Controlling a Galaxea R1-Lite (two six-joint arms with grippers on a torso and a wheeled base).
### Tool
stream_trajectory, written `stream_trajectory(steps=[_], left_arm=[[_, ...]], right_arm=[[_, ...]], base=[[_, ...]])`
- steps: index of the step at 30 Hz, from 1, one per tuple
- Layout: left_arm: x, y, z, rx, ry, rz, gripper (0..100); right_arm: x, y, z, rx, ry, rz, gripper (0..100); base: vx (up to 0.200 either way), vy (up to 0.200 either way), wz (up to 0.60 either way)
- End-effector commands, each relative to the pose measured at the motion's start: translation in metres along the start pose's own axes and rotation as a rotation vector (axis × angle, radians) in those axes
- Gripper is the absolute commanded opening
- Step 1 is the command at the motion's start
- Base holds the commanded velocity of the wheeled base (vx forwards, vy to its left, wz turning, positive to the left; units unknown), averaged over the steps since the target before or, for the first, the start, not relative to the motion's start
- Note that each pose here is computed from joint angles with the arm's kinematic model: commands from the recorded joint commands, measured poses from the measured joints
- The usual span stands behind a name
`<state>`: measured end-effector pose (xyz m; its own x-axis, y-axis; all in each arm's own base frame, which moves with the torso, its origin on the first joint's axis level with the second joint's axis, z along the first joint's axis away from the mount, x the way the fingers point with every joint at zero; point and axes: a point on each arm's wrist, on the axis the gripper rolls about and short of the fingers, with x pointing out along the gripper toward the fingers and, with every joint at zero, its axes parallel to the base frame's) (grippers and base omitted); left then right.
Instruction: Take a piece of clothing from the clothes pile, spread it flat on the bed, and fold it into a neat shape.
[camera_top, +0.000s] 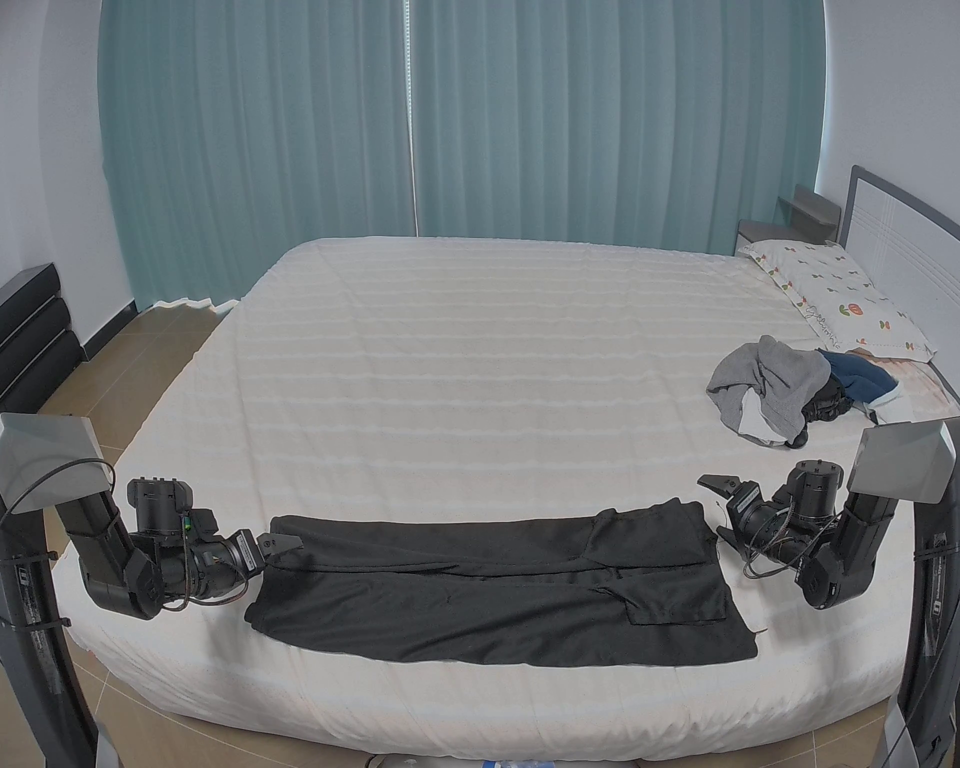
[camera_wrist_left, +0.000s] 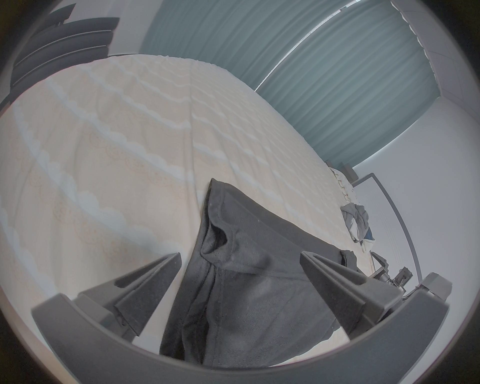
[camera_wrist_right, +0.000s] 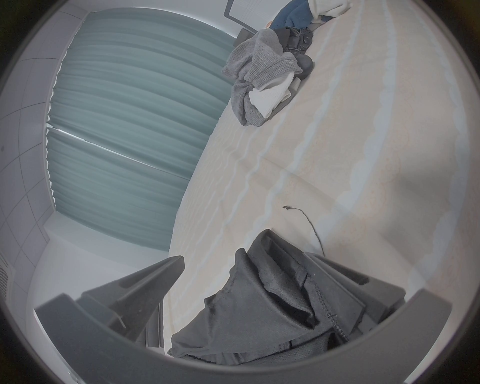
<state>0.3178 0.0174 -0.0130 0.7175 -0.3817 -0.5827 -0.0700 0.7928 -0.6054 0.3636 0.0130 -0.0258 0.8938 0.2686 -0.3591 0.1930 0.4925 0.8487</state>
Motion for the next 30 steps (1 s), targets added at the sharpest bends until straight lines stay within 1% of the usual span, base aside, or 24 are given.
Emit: stream_trajectory(steps=[1, 7, 8, 11, 14, 16, 23, 30], left_arm=[[0.0041, 0.0009, -0.0055, -0.002, 0.02, 0.004, 100], [0.0048, -0.0005, -0.009, -0.001, 0.033, 0.003, 100], [0.005, -0.0003, -0.0092, -0.002, 0.034, 0.003, 0], [0.0052, -0.0005, -0.0094, -0.001, 0.033, 0.007, 0], [0.0048, 0.0018, -0.0062, -0.004, 0.013, 0.031, 0], [0.0043, 0.0018, -0.0062, -0.001, -0.001, 0.063, 0], [0.0026, 0.0035, -0.0042, 0.028, -0.026, 0.108, 0], [0.0003, 0.0062, -0.0032, 0.044, -0.032, 0.124, 0]], right_arm=[[0.0005, -0.001, -0.0017, 0.0, 0.005, -0.003, 100], [0.0002, -0.0013, -0.0019, -0.004, 0.006, -0.004, 100], [0.0002, -0.0013, -0.0019, -0.004, 0.006, -0.004, 100], [0.0005, -0.001, -0.0017, -0.005, 0.005, -0.003, 100], [0.0004, -0.0017, -0.0021, -0.004, 0.006, -0.006, 100], [0.0006, -0.0015, -0.0018, -0.006, 0.003, -0.006, 100], [0.0008, -0.0013, -0.0023, -0.006, 0.004, -0.005, 100], [0.0008, -0.0013, -0.0023, -0.006, 0.004, -0.005, 100]], base=[[0.0, 0.0, 0.0], [0.0, 0.0, 0.0], [0.0, 0.0, 0.0], [0.0, 0.0, 0.0], [0.0, 0.0, 0.0], [0.0, 0.0, 0.0], [0.0, 0.0, 0.0], [0.0, 0.0, 0.0]])
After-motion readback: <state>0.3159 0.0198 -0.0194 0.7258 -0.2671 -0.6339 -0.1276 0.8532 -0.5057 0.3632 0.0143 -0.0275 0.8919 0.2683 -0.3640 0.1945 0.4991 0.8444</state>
